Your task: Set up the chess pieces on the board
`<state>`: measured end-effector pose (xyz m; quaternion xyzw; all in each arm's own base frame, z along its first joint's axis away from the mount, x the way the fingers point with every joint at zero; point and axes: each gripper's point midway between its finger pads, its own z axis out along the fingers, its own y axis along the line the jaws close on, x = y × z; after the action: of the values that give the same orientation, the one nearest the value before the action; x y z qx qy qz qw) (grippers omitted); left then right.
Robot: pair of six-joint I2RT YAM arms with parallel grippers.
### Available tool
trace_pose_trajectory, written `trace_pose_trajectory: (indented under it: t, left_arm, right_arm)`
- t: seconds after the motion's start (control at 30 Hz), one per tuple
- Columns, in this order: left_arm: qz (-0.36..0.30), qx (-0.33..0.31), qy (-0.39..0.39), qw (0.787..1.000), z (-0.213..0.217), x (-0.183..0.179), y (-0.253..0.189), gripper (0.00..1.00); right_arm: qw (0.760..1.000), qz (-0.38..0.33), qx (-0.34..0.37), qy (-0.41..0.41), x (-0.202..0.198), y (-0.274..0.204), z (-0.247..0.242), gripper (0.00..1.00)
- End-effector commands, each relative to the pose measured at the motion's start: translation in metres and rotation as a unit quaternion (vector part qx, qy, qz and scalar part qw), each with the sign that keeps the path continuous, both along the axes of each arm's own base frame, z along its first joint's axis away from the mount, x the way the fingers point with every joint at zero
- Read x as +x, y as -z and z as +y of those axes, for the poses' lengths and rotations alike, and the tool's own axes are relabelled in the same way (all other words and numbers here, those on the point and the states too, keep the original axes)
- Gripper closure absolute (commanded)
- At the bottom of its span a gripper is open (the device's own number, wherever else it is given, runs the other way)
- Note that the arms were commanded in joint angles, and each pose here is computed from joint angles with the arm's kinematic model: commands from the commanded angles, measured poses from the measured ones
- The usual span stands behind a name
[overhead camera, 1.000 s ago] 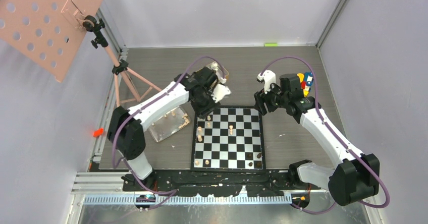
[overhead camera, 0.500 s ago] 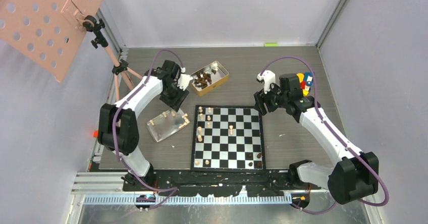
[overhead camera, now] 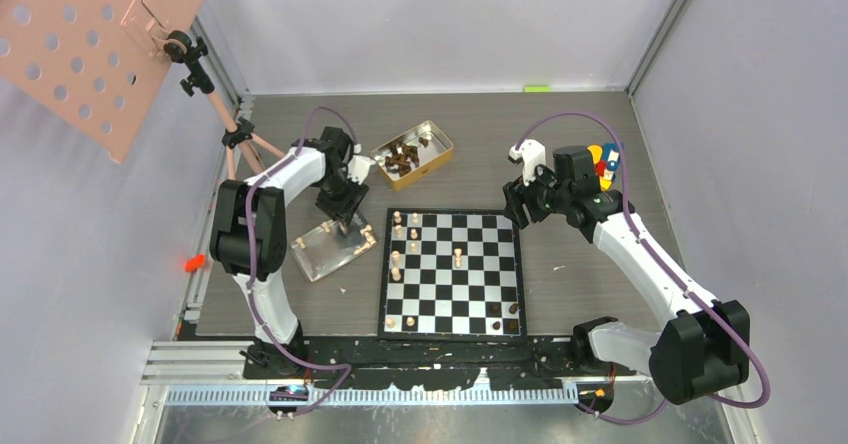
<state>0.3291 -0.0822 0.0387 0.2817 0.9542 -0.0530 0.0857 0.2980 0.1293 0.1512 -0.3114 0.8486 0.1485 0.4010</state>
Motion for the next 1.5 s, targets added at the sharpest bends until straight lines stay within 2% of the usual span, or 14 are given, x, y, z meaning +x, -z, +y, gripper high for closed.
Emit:
trace_pose_trajectory:
  t: [0.0, 0.1, 0.27, 0.4, 0.53, 0.83, 0.97, 1.07, 1.23, 1.47]
  left_arm:
    - [-0.006, -0.027, -0.003, 1.0, -0.005, 0.008, -0.001, 0.58]
    - [-0.002, -0.036, -0.002, 0.999, -0.008, 0.007, -0.001, 0.63]
    - [0.002, -0.038, -0.003, 0.999, -0.008, 0.005, -0.003, 0.78]
    - [-0.011, -0.039, -0.003, 0.999, -0.007, 0.004, -0.015, 0.9]
    - [-0.035, -0.053, -0.004, 0.998, -0.01, 0.002, -0.036, 0.97]
    - [-0.07, -0.112, 0.011, 0.991, -0.028, -0.012, -0.088, 1.0]
    - [-0.075, -0.145, 0.066, 0.984, -0.058, -0.029, -0.108, 1.0]
    - [-0.087, -0.14, 0.129, 0.978, -0.087, -0.046, -0.116, 1.0]
    - [-0.087, -0.117, 0.224, 0.964, -0.131, -0.072, -0.111, 1.0]
    - [-0.061, -0.101, 0.298, 0.947, -0.169, -0.097, -0.089, 1.0]
  right_arm:
    - [1.0, -0.014, 0.005, -0.005, 0.006, -0.008, 0.002, 0.33]
    - [1.0, -0.013, 0.004, -0.005, 0.006, -0.008, 0.001, 0.33]
    - [1.0, -0.014, 0.004, -0.006, 0.005, -0.009, 0.001, 0.33]
    - [1.0, -0.015, 0.004, -0.006, 0.005, -0.01, 0.002, 0.33]
    - [1.0, -0.015, 0.005, -0.006, 0.005, -0.01, 0.002, 0.33]
    - [1.0, -0.014, 0.005, -0.009, 0.004, -0.01, 0.002, 0.33]
    - [1.0, -0.015, 0.006, -0.009, 0.004, -0.01, 0.002, 0.33]
    - [1.0, -0.016, 0.005, -0.009, 0.005, -0.01, 0.002, 0.33]
    - [1.0, -0.017, 0.003, -0.008, 0.004, -0.011, 0.001, 0.33]
    - [1.0, -0.018, 0.001, -0.003, 0.005, -0.011, -0.002, 0.33]
